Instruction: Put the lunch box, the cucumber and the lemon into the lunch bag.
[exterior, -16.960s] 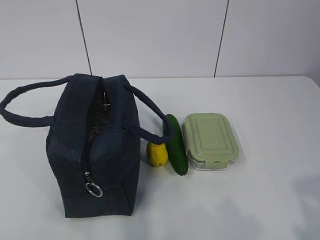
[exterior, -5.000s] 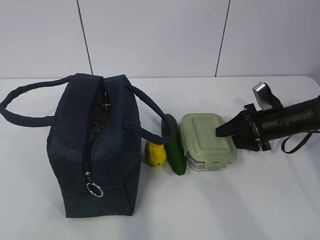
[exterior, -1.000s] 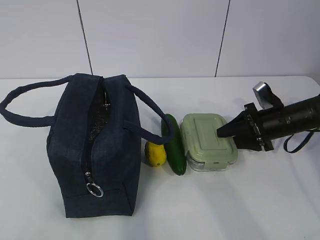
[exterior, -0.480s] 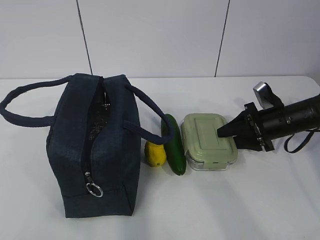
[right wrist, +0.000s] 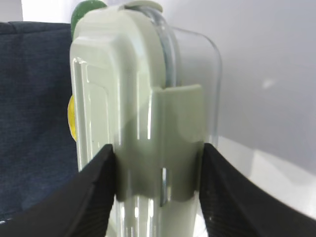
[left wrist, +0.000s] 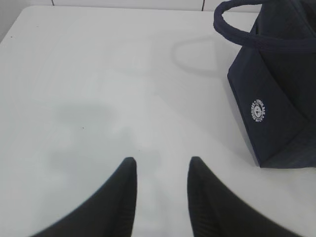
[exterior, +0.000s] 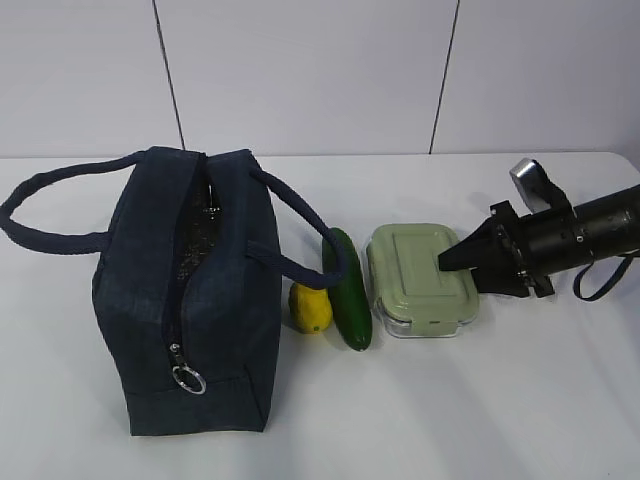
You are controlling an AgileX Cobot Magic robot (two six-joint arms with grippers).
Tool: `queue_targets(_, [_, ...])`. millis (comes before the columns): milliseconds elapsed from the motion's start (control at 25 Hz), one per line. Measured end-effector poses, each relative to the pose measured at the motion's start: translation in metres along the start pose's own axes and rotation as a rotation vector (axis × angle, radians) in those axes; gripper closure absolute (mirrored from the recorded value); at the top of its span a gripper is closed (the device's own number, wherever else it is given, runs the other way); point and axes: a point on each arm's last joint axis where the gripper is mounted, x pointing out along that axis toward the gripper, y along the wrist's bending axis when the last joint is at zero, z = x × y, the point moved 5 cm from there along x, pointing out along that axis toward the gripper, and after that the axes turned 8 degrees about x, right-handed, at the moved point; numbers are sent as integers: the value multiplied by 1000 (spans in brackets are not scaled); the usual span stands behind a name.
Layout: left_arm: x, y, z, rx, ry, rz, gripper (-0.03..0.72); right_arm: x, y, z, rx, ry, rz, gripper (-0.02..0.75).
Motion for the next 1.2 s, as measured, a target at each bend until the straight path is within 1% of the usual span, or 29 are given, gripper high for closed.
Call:
queue_targets(960, [0,0,0,0,0,0,435,-1,1,0,43,0,-3,372])
queue_targets(1200, [0,0,0,0,0,0,435,-8,12,2,16,-20,-3,372])
